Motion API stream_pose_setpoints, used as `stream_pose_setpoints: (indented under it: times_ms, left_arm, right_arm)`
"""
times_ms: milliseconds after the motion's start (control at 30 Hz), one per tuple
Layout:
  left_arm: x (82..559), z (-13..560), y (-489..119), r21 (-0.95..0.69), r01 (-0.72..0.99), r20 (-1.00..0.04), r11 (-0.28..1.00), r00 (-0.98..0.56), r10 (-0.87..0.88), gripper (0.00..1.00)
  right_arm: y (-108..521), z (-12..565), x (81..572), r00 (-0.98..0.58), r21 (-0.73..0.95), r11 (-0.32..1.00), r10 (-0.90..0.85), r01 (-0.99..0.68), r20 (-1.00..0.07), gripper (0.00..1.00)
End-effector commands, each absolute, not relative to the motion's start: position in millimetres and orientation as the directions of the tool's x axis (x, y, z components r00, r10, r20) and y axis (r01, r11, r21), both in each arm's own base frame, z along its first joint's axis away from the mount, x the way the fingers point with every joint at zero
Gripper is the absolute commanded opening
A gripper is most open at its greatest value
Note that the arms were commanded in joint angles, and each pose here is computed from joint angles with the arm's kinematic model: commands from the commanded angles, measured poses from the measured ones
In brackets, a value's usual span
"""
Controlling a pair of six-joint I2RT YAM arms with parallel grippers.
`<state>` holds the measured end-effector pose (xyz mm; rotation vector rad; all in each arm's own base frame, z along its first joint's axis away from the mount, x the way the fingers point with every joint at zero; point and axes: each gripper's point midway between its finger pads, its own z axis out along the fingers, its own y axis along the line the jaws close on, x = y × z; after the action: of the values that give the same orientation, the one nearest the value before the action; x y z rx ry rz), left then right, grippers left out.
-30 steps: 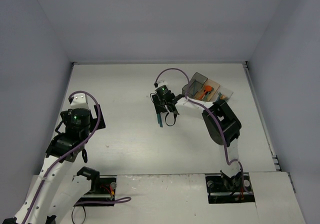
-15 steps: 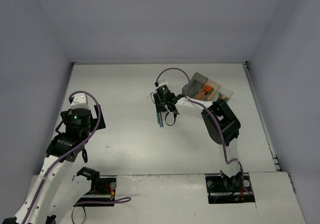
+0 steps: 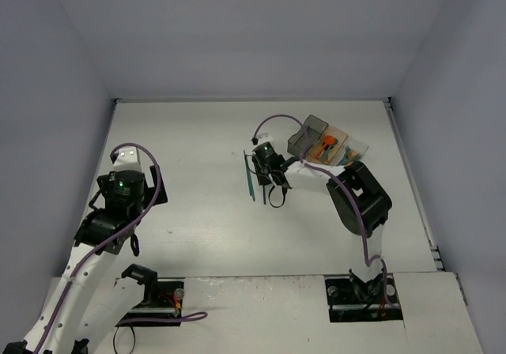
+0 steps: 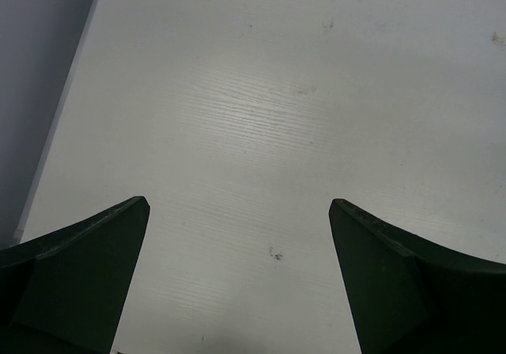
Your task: Sort the eating utensils into containers
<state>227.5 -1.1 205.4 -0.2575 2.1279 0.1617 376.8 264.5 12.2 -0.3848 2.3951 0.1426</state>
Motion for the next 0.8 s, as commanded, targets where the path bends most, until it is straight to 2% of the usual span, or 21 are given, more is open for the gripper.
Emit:
stream_pose_setpoints:
  times_ms: [0, 133, 367, 567, 767]
  left_arm:
    - [235.8, 213.9, -4.9, -0.006, -0.243, -0.86, 0.97, -0.494, -0.129, 0.97]
    - [235.8, 213.7, -4.7, -0.006, -0.245, -0.859, 0.97, -0.495, -0.13, 0.97]
    - [235.8, 214.3, -4.3, -0.006, -0.246, -0.86, 0.969, -0.493, -0.13, 0.97]
    - [235.1, 215.0, -3.9, -0.007, -0.247, -0.862, 0.969, -0.489, -0.131, 0.97]
    - [234.9, 215.6, -3.4, -0.007, -0.249, -0.864, 0.968, -0.487, -0.132, 0.97]
  right_arm:
    - [265.3, 29.2, 359.7, -0.721, 0.032, 0.958, -0.193, -0.286, -0.666, 0.24]
    - [262.0, 18.6, 346.7, -0.753, 0.049, 0.965, -0.169, -0.258, -0.636, 0.19]
    - [260.4, 18.9, 347.6, -0.757, 0.043, 0.968, -0.165, -0.248, -0.632, 0.0]
    - [264.3, 59.4, 368.2, -0.705, 0.042, 0.97, -0.142, -0.237, -0.695, 0.0]
    - [242.2, 148.5, 414.1, -0.589, 0.084, 0.99, 0.001, -0.114, -0.808, 0.0]
